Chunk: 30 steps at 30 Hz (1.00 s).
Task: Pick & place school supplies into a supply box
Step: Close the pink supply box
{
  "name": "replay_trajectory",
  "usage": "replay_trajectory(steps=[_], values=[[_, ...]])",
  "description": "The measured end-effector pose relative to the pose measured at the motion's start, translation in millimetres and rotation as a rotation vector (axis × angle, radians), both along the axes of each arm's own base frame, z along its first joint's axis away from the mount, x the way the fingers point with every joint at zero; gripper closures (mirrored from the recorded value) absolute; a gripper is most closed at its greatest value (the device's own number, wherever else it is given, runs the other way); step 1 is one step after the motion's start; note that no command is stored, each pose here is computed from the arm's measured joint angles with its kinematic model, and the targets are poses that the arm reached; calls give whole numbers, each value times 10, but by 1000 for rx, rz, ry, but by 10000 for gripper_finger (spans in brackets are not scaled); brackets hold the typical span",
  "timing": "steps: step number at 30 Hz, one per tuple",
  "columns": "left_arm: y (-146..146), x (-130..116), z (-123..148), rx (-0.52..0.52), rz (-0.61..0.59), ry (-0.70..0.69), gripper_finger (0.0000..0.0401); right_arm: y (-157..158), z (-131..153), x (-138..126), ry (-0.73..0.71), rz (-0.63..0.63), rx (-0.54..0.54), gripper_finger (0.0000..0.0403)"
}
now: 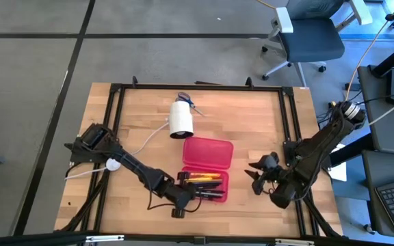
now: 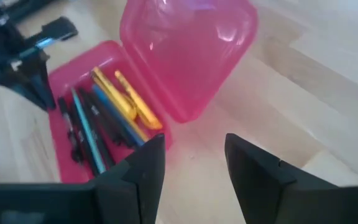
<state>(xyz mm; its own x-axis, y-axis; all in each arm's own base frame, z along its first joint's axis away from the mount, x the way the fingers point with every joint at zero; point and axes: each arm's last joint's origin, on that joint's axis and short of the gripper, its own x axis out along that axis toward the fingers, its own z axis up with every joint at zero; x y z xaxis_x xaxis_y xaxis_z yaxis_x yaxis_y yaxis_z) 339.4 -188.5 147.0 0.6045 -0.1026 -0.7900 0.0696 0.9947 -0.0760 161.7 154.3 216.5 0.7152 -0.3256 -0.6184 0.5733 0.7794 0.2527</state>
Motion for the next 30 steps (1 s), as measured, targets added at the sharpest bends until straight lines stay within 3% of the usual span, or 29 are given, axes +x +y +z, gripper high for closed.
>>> replay_trajectory(steps=[4,11,18,20,22,27,30], values=[[-53,-30,0,3,-14,-1,399,-79,-222,-53,-105,21,14,231],[-67,-41,-2,8,-28,2,399,-229,-602,-48,-109,179,-145,231],[-65,-41,-3,5,-22,3,399,-533,-835,-98,-83,30,-300,231],[-66,-41,-3,5,-22,3,399,-614,-841,-73,-130,-79,-257,231],[-65,-41,-3,7,-26,3,399,-738,-847,-63,-89,-140,-255,231],[-62,-39,-3,13,-44,4,399,-1032,-867,33,88,-170,-70,231],[-63,-39,-3,11,-46,5,399,-1177,-827,80,136,-132,-18,231]])
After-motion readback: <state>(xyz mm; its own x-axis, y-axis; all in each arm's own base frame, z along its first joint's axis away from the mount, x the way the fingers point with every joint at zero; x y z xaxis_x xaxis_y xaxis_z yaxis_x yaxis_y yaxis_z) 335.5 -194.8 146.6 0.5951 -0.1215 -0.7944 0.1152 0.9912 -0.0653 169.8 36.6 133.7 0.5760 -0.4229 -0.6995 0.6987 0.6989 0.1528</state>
